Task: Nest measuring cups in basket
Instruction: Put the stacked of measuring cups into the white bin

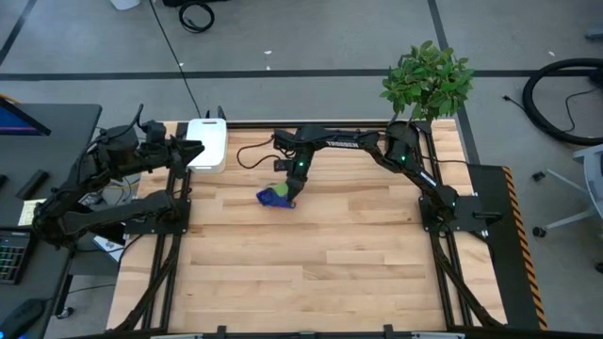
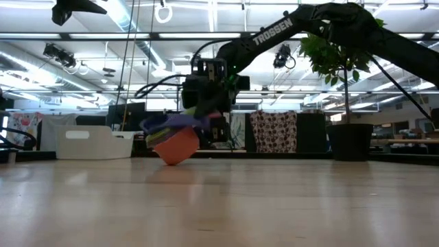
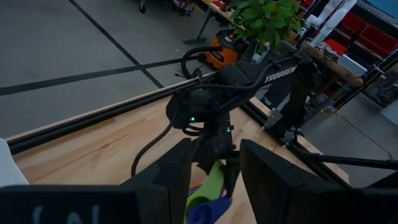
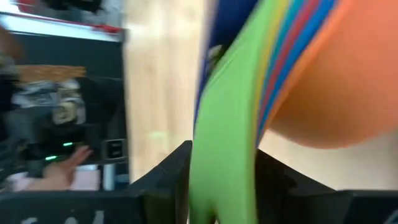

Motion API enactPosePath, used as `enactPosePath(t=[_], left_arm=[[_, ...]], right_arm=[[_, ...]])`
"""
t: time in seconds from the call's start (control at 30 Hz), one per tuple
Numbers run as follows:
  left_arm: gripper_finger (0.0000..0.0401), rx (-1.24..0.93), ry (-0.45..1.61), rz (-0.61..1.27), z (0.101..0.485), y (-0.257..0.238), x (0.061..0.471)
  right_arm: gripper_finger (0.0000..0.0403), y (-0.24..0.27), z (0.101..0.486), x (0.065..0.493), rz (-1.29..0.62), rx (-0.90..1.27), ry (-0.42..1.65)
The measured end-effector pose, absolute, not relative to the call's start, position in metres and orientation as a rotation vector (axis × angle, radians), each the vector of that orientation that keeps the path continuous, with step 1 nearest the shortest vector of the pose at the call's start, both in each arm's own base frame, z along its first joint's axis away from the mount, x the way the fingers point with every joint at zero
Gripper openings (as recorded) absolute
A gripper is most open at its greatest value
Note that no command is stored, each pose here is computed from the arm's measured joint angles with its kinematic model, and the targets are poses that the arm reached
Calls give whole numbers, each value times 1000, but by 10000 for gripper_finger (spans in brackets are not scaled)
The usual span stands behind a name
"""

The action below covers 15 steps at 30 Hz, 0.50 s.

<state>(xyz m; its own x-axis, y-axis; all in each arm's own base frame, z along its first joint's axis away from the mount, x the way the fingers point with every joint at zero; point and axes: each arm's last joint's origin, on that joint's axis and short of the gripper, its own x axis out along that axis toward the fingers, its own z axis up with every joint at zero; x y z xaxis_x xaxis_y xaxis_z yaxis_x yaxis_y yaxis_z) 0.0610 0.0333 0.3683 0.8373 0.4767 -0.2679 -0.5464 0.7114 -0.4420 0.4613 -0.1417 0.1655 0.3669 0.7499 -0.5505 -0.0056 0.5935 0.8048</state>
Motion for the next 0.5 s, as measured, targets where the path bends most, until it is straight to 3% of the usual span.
enactPosePath(t=[0.5], left_arm=[[142, -535, 137, 570, 368, 33, 61]], right_arm=[[113, -140, 150, 457, 572, 793, 1117]])
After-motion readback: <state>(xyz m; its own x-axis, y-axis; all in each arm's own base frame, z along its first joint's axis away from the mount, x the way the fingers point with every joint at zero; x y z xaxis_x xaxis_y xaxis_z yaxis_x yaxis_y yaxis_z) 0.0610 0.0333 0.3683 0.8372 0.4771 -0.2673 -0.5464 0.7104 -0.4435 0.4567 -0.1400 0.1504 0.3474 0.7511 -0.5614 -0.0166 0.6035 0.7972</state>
